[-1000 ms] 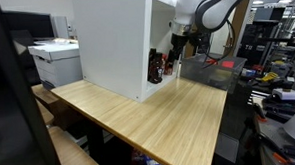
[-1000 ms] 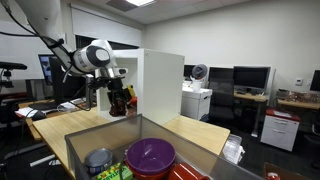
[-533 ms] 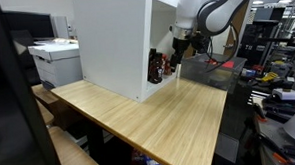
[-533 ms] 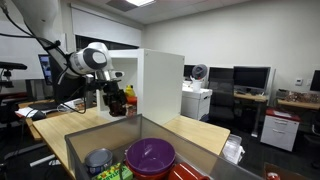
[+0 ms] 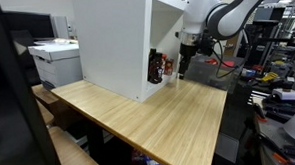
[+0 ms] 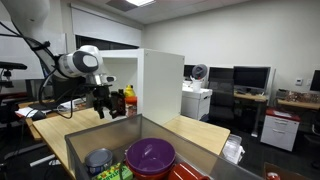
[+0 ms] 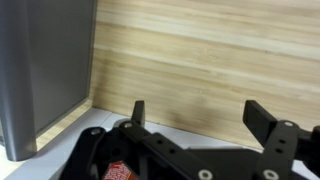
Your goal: Put the canned food in the white shelf
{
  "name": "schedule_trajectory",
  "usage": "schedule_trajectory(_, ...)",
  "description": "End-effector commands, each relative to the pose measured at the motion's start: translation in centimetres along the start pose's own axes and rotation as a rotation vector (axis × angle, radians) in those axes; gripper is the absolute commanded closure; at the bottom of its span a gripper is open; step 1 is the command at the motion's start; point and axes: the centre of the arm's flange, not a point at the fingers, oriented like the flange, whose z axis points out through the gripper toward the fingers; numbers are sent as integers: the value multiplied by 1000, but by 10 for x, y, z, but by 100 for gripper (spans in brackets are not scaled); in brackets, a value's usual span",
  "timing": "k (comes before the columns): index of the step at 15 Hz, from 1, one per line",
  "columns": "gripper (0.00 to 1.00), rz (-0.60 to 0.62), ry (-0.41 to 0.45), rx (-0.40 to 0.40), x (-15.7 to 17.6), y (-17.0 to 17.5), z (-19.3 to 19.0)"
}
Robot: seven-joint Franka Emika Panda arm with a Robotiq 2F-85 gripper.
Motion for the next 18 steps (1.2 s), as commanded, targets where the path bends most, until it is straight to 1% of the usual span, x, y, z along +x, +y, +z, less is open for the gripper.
schedule_trajectory(1,0,-21,6,-5,-32,-7,-22)
schedule_trajectory(4,0,-35,7,-8,-46,-14,-36)
schedule_trajectory(7,0,-33,21,-15,-53,-14,-47)
schedule_trajectory(11,0,15,22,-45,-59,-6,-55)
schedule_trajectory(13,0,31,24,-48,-62,0,-61)
schedule_trajectory(18,0,34,37,-55,-71,0,-73)
